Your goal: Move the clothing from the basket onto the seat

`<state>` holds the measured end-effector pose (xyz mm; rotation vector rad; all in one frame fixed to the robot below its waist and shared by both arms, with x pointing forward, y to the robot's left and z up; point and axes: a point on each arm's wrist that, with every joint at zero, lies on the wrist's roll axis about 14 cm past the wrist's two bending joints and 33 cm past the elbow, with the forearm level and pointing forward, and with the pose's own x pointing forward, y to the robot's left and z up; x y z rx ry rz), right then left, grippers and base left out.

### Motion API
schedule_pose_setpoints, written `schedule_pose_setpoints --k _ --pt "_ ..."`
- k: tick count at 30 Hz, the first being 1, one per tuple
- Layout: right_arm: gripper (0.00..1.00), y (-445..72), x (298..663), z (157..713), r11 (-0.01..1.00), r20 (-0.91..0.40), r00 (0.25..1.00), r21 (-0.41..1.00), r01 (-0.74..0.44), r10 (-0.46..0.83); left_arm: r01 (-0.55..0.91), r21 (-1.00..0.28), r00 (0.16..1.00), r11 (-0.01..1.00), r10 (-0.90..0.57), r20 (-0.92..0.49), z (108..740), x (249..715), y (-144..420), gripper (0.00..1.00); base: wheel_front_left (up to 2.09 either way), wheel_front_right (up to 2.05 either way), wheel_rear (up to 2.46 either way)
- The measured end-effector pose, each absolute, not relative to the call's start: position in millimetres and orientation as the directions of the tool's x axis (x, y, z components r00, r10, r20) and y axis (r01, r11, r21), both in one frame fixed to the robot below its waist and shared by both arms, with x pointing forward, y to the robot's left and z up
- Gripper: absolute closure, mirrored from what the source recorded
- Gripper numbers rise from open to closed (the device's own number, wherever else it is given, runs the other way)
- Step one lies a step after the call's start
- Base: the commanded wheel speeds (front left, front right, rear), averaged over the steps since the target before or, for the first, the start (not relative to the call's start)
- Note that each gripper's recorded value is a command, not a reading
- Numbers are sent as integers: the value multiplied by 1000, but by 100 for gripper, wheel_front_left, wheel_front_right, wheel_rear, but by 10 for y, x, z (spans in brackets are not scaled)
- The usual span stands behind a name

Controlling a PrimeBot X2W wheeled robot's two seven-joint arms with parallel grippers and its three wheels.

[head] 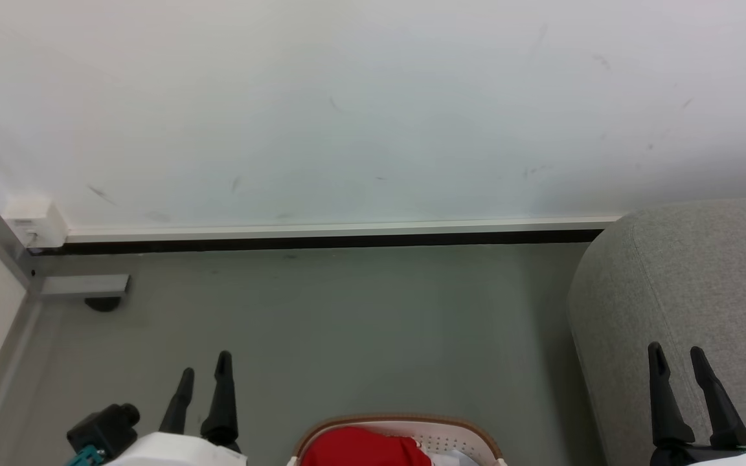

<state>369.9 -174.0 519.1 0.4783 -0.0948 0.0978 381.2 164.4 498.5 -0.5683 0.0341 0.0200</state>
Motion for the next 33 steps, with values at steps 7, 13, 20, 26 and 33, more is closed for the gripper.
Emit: schedule_pose_setpoints --k 7,13,20,26,33 --pt "0 -1749 3700 5189 918 115 991 380 -113 75 -15 -468 1000 883 3 -26 4986 3803 1625 0 0 0 0" --pt "0 -1744 3697 5184 937 114 990 331 -113 79 -8 -410 1000 912 1 -17 4986 3790 1612 0 0 0 0" --pt "0 -1736 3689 5168 947 112 991 302 -106 76 6 -350 1000 937 -5 4 5016 3789 1594 0 0 0 0" --pt "0 -1734 3672 5108 958 94 993 269 -100 77 16 -298 1000 955 -11 21 5035 3783 1583 0 0 0 0" --pt "0 -1725 3669 5077 967 87 993 236 -98 79 29 -237 999 971 -23 29 5032 3776 1561 0 0 0 0"
